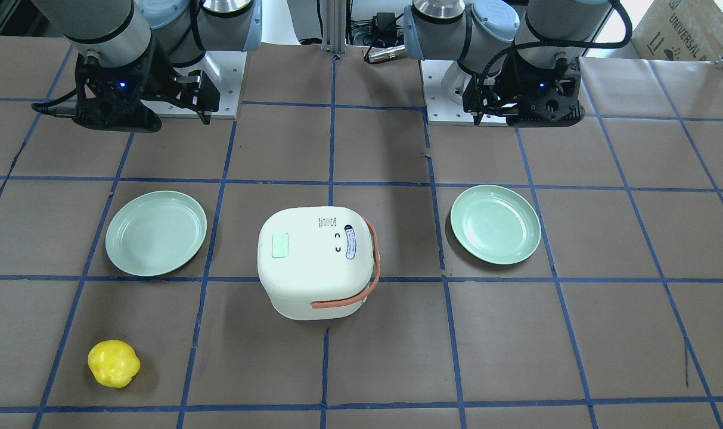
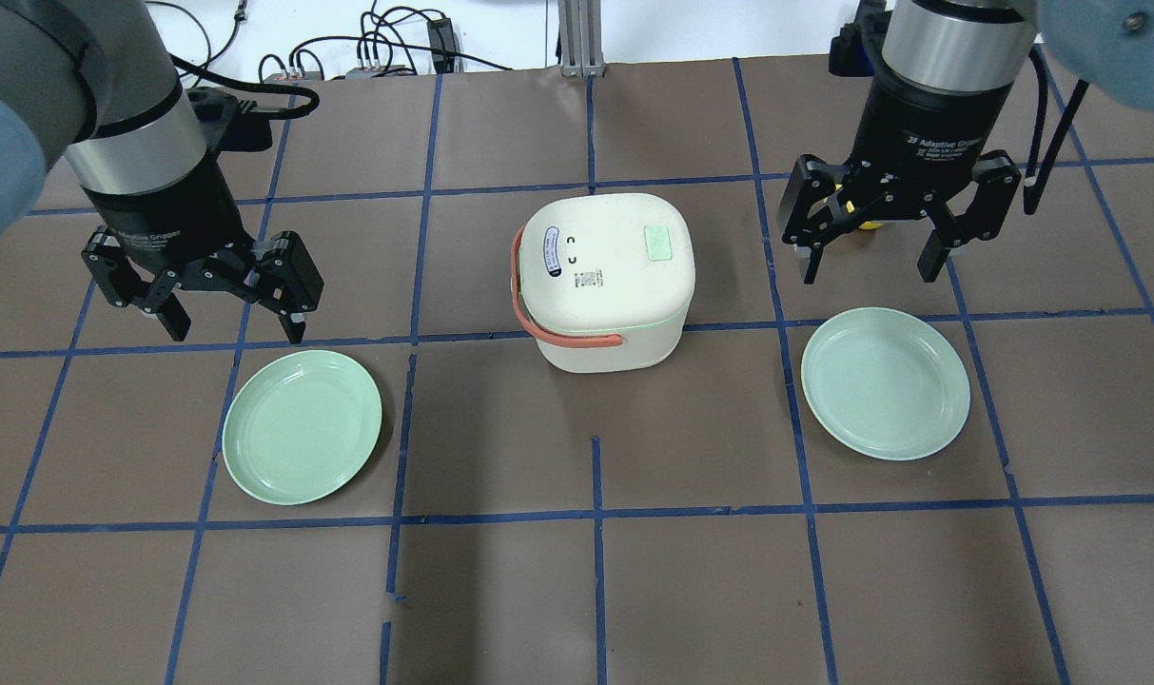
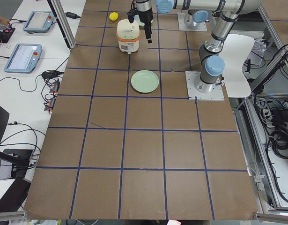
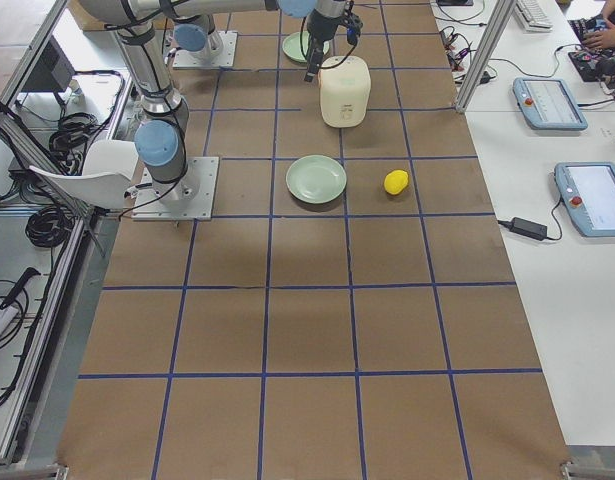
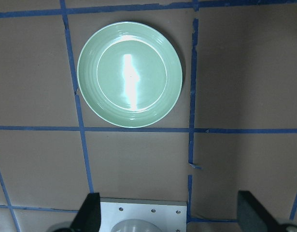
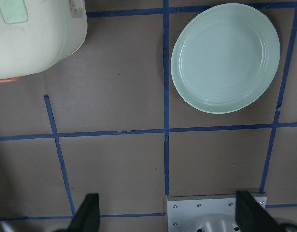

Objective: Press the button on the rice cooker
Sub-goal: 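Move the right gripper over the white rice cooker's green lid button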

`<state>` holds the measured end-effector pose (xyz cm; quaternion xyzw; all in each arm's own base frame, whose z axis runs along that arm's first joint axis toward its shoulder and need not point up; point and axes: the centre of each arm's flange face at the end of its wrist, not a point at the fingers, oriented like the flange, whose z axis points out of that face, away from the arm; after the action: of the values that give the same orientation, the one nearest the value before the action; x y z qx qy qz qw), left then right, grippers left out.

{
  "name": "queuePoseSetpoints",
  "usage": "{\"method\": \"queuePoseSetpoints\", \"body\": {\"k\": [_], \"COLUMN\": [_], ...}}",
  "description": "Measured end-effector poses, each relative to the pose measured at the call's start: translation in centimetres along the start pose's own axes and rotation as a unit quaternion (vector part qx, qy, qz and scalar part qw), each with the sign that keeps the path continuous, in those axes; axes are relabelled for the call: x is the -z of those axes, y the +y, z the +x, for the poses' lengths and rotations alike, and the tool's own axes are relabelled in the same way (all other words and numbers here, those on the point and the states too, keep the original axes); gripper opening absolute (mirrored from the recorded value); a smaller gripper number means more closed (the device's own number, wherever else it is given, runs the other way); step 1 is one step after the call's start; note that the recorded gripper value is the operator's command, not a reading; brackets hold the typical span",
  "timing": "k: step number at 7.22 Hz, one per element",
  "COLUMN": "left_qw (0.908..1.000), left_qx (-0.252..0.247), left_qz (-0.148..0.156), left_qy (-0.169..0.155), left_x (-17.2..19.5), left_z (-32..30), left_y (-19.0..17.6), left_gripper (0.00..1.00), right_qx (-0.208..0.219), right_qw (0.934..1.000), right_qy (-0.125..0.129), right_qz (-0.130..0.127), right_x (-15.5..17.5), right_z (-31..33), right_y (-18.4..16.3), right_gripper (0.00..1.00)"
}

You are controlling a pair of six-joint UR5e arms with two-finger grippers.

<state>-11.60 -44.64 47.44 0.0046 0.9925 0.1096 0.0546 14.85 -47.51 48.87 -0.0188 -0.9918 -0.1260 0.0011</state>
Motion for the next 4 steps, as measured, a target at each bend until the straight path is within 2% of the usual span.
{"method": "queuePoseSetpoints", "body": {"k": [2,4], "left_qw": [1.0000,1.0000], "left_qx": [0.000,0.000], "left_qz": [0.000,0.000], "left_qy": [0.000,0.000], "left_x": [0.00,0.00], "left_z": [0.00,-0.01], "left_y": [0.00,0.00], "left_gripper": [1.00,1.00], "right_qx": [-0.006,0.007], "right_qw": [0.9999,0.9995], "right_qy": [-0.005,-0.008], "right_qz": [0.008,0.028], "right_x": [0.16,0.53], "right_z": [0.63,0.87], "right_y": [-0.38,-0.89], "right_gripper": [0.99,0.98]}}
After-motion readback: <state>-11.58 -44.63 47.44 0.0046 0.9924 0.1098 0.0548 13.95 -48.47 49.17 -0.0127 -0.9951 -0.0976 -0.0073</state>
